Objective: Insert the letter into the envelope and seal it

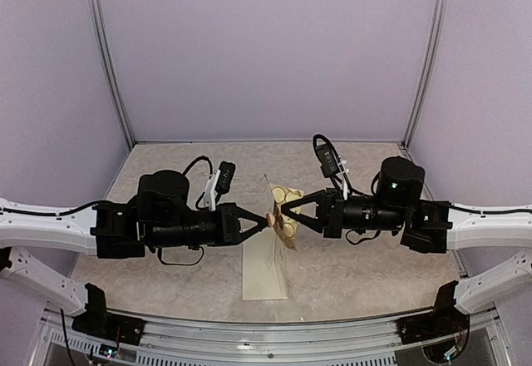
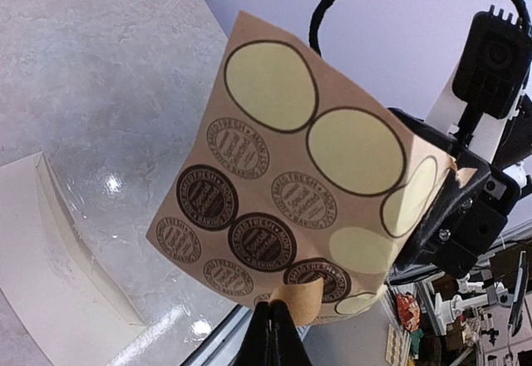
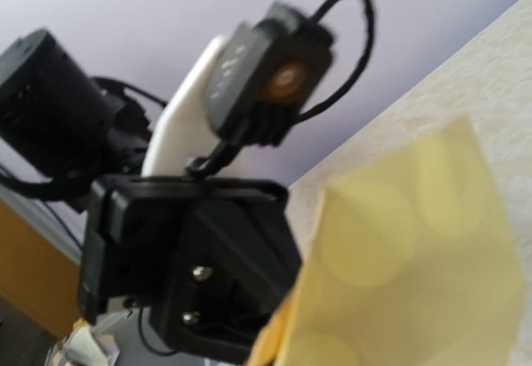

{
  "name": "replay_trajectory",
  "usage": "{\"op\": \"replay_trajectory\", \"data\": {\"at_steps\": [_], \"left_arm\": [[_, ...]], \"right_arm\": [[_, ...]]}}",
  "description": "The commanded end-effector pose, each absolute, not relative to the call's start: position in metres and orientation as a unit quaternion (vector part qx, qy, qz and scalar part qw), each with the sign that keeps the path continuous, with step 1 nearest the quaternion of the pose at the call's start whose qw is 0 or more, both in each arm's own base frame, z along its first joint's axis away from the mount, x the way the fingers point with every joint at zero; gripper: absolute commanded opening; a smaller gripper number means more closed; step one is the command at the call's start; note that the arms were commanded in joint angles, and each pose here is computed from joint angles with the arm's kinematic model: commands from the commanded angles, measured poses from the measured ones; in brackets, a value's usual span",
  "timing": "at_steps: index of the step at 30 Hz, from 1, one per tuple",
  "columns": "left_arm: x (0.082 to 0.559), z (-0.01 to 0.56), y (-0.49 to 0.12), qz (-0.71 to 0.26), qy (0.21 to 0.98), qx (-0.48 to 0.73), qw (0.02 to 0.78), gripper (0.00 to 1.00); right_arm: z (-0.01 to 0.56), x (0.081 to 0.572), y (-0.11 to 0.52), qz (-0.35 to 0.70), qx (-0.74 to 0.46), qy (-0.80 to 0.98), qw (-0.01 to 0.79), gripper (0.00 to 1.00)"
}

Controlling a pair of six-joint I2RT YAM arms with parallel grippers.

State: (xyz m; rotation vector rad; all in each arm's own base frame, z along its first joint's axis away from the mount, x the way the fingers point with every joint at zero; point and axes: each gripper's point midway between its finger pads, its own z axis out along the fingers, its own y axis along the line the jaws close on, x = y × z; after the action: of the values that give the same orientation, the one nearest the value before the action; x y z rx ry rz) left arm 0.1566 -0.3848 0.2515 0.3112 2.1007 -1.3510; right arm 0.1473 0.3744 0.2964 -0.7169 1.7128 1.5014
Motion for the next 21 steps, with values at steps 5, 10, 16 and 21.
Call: {"op": "replay_trajectory", "data": {"at_steps": [5, 10, 16, 21], "left_arm": [[0.159, 0.277, -0.358, -0.517, 0.767, 0.118, 0.361, 0.0], [0.15, 0.29, -0.355, -0.532, 0.744, 0.155, 0.375, 0.0], [0.143, 0.298, -0.355, -0.534, 0.725, 0.195, 0.39, 0.0], [0.14, 0.3, -0.354, -0.533, 0.719, 0.209, 0.394, 0.0]], "right_arm": [[0.287, 0.169, 0.349, 0.552, -0.215, 0.698, 0.403, 0.0], [0.257, 0.193, 0.325, 0.542, -0.179, 0.715, 0.404, 0.0], [0.179, 0.243, 0.263, 0.484, -0.1, 0.776, 0.392, 0.0], [0.115, 0.265, 0.206, 0.391, -0.021, 0.844, 0.365, 0.75]]}}
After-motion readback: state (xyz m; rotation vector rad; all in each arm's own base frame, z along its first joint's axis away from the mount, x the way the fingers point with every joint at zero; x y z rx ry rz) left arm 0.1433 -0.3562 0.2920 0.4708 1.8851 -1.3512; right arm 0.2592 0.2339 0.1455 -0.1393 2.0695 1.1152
